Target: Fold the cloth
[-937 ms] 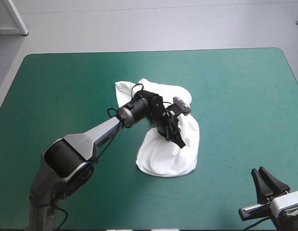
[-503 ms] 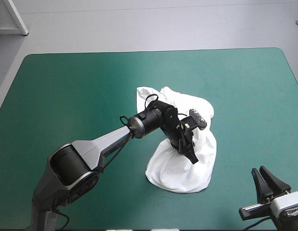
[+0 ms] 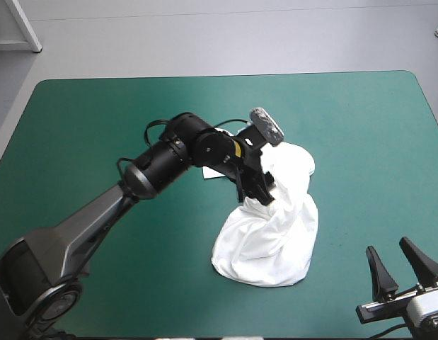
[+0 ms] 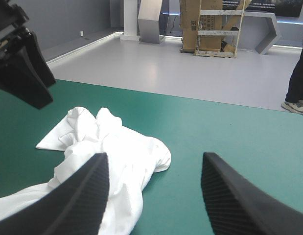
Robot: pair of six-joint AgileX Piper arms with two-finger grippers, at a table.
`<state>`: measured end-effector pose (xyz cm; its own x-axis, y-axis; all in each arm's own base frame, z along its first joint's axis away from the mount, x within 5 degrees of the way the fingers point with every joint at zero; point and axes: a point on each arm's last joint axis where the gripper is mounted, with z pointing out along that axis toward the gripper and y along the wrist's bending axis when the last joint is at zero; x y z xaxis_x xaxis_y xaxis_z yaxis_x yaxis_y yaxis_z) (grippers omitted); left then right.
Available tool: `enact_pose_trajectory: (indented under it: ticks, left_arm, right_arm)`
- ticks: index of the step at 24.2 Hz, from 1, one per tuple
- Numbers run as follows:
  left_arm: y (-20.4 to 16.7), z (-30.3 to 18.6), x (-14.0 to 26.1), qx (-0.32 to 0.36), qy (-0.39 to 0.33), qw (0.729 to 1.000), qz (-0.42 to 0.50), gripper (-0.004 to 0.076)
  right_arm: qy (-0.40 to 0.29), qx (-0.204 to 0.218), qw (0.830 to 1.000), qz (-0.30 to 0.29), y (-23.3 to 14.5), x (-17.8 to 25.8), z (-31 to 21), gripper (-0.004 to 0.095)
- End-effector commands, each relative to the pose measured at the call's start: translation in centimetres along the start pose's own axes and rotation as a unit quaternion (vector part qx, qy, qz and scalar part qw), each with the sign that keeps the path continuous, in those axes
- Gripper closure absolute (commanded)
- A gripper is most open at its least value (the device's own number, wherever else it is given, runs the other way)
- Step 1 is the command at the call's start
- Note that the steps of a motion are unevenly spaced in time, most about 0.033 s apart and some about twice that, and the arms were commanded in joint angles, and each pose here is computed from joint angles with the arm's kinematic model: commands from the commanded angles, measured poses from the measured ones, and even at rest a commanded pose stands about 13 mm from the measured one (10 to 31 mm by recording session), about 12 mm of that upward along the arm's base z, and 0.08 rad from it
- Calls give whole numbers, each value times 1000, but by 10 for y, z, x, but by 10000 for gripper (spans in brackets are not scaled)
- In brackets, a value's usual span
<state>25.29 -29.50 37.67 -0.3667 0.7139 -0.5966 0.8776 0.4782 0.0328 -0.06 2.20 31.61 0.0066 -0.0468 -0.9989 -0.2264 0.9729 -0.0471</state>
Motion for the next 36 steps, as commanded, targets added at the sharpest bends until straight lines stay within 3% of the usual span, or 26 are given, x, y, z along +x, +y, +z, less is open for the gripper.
enact_pose_trajectory:
  ticks: [1,4,8,15,23,25,27,30,36]
  left_arm:
    - [41,-34,5,-81,-25,995,-52,258]
    - [103,-20,35,-90,14,988,-121,258]
    - [144,19,64,-72,49,983,-164,258]
    - [163,103,85,-56,96,979,-172,258]
    - [156,126,87,-19,98,982,-162,273]
    - [154,126,87,-20,108,982,-152,335]
    - [151,127,87,-22,117,983,-141,447]
    - [151,127,89,-30,128,983,-129,695]
    - [153,127,89,-38,132,983,-122,705]
  right_arm:
    - [-51,11,999,9,-1,-16,-5,364]
    - [-51,11,999,12,-1,-16,-5,364]
    - [-55,13,998,12,-2,-16,-5,364]
    - [-60,15,998,14,-2,-18,-5,368]
    - [-39,15,999,19,-5,-18,5,368]
    - [-31,16,999,22,-6,-18,9,368]
    - [-34,19,999,23,-7,-19,11,368]
    - [-30,19,999,26,-8,-20,14,369]
    - [10,7,1000,-1,-7,-17,20,382]
